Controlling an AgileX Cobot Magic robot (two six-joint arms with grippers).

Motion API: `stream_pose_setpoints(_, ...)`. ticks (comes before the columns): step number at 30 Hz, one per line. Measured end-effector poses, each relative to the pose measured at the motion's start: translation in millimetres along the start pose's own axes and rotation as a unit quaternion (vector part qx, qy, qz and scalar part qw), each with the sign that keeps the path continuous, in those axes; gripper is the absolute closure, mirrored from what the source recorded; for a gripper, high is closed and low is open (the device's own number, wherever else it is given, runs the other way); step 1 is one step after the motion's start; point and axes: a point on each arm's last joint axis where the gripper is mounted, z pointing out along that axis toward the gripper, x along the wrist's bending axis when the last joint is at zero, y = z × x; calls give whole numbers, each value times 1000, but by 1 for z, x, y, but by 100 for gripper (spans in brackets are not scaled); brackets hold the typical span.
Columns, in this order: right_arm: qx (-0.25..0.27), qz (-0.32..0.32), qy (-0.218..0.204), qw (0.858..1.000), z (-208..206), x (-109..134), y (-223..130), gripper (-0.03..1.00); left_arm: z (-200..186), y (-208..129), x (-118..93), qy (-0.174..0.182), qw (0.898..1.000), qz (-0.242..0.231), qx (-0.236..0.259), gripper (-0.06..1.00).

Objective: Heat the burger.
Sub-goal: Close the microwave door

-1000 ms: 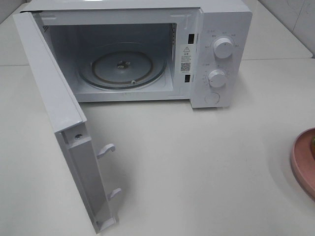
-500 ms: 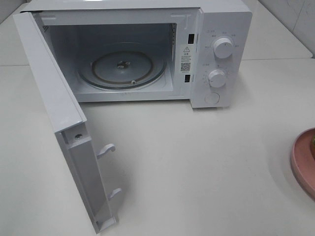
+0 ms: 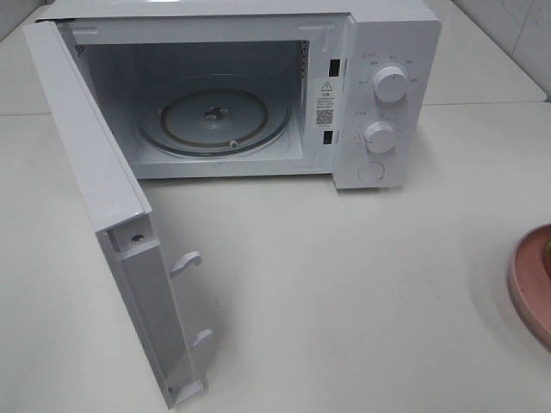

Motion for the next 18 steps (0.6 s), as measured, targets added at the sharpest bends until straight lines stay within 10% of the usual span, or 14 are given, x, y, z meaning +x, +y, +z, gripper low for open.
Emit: stream_pose_setpoints(18,0,1,-2,1000,0,0,0,21,0,0,0,0,1000,-1,0,-5)
